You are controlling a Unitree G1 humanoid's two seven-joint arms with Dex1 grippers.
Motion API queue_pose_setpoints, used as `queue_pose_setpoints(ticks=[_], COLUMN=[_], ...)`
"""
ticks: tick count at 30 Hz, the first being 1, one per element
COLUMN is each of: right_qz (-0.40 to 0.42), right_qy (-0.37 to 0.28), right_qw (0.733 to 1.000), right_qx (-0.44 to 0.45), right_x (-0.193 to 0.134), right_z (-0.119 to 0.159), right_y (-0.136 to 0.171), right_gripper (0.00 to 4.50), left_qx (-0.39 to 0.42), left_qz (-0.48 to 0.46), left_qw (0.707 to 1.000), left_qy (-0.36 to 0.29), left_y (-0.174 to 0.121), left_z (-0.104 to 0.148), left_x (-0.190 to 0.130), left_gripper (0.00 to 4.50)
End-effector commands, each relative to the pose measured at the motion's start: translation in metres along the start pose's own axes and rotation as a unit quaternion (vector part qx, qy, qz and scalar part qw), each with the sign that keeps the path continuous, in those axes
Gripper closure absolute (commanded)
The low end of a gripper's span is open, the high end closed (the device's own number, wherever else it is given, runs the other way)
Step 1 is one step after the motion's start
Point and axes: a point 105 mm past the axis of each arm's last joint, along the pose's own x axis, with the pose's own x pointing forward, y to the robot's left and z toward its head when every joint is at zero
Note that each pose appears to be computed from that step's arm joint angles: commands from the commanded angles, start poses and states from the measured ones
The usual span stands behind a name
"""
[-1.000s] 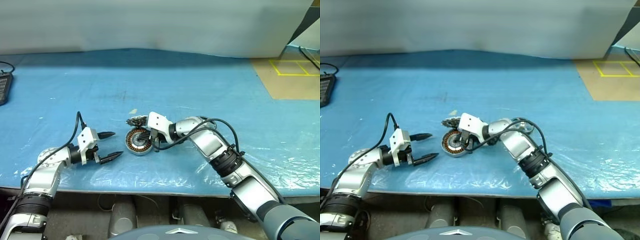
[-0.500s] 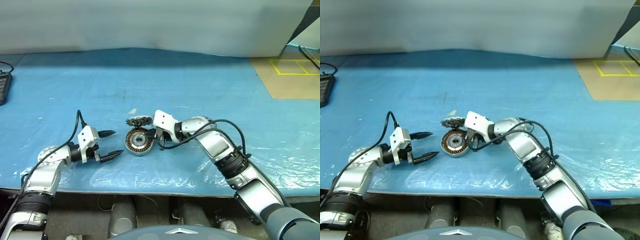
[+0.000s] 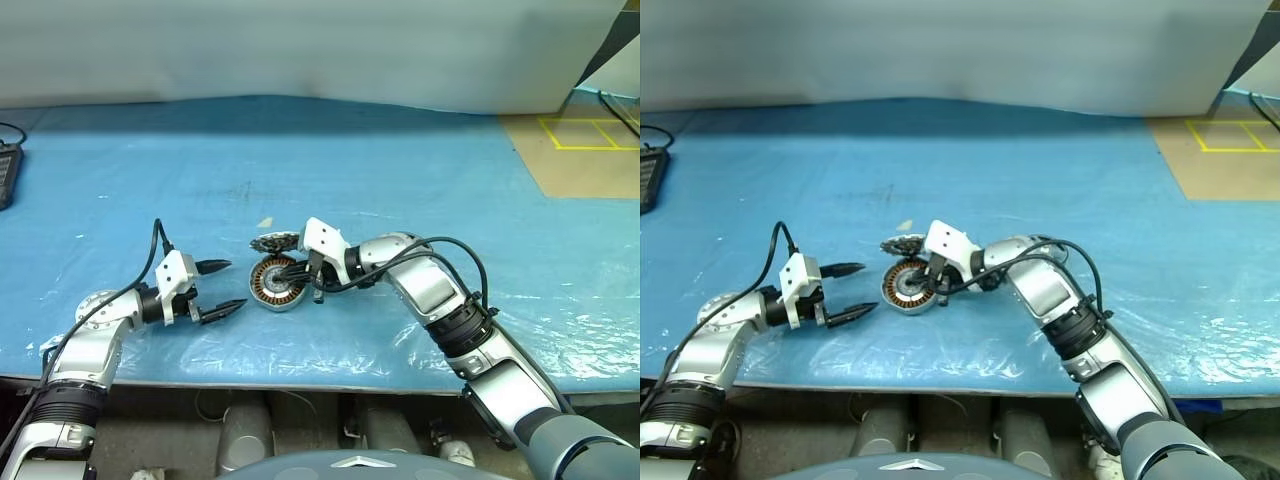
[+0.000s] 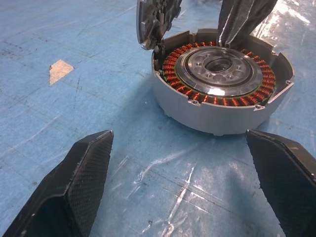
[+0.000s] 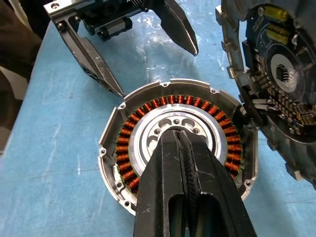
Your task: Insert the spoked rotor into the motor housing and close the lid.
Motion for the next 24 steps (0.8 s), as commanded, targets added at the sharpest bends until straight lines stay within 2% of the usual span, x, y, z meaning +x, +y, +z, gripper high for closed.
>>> queue_pose_setpoints(ticks=[1,12,24], right_qz=[0.008,0.012,0.000], right_qy=[-0.027,-0.023,0.030], right_qw=[1.000,0.999,0.999], right_qx=[-0.001,0.021,0.019], right_x=[0.000,0.008,0.013], right_z=[0.014,0.006,-0.018], right_y=[0.002,0.002,0.000], right_gripper=[4.44,4.44,4.44], left_qx=[0.011,0.012,0.012], left_qz=[0.003,0.007,0.008], left_qw=[1.000,1.000,1.000], left_qy=[-0.001,-0.001,-0.001], left_y=[0.002,0.002,0.001], left_z=[0.004,0.003,0.003], left_x=[-0.004,-0.005,-0.005], left_gripper=[0.00,0.00,0.00])
